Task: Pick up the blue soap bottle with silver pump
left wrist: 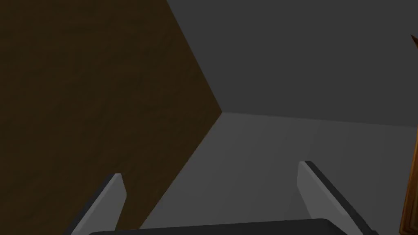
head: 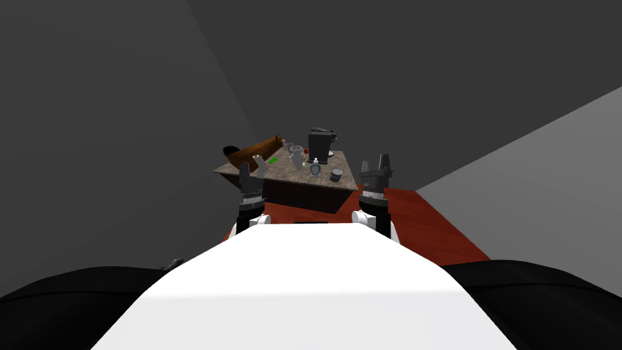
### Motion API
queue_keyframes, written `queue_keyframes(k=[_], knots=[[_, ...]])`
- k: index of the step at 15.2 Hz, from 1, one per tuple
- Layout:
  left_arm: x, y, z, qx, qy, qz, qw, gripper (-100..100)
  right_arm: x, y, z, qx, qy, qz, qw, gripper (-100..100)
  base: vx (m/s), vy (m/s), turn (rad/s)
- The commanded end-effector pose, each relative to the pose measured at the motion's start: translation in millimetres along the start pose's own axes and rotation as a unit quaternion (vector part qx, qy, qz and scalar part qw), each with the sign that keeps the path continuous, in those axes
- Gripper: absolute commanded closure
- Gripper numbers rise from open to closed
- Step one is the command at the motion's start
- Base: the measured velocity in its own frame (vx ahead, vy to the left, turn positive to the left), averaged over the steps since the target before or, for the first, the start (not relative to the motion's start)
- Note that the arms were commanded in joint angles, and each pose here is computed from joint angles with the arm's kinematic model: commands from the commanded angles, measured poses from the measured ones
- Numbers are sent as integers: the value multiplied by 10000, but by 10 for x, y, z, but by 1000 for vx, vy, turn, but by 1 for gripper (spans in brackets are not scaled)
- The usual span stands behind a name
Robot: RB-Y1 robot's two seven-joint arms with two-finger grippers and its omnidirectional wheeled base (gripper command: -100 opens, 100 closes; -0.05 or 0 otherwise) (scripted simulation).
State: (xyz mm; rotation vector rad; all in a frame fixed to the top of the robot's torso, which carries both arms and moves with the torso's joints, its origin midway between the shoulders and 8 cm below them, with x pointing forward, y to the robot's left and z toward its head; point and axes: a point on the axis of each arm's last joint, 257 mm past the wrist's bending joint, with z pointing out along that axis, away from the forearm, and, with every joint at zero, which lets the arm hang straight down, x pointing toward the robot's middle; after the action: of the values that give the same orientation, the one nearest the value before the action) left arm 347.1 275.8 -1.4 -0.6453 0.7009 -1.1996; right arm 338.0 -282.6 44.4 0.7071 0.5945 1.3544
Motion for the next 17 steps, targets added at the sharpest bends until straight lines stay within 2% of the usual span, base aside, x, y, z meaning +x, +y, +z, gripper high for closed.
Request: queue_keyframes(k=[1, 8, 13, 17], knots=[[0, 0, 0, 0, 0, 0, 10000, 0, 70, -26, -6, 29, 221, -68, 9997, -100, 3, 3, 35], [0, 0, 0, 0, 0, 0, 10000, 0, 257, -131, -50, 129, 803, -235, 9964, -100, 7, 4, 53], [0, 0, 0, 0, 0, 0, 10000, 0, 402, -243, -113, 230, 1276, -368, 9909, -100, 11, 5, 74], [0, 0, 0, 0, 0, 0, 10000, 0, 541, -385, -207, 356, 1778, -513, 9821, -100, 12, 5, 101]])
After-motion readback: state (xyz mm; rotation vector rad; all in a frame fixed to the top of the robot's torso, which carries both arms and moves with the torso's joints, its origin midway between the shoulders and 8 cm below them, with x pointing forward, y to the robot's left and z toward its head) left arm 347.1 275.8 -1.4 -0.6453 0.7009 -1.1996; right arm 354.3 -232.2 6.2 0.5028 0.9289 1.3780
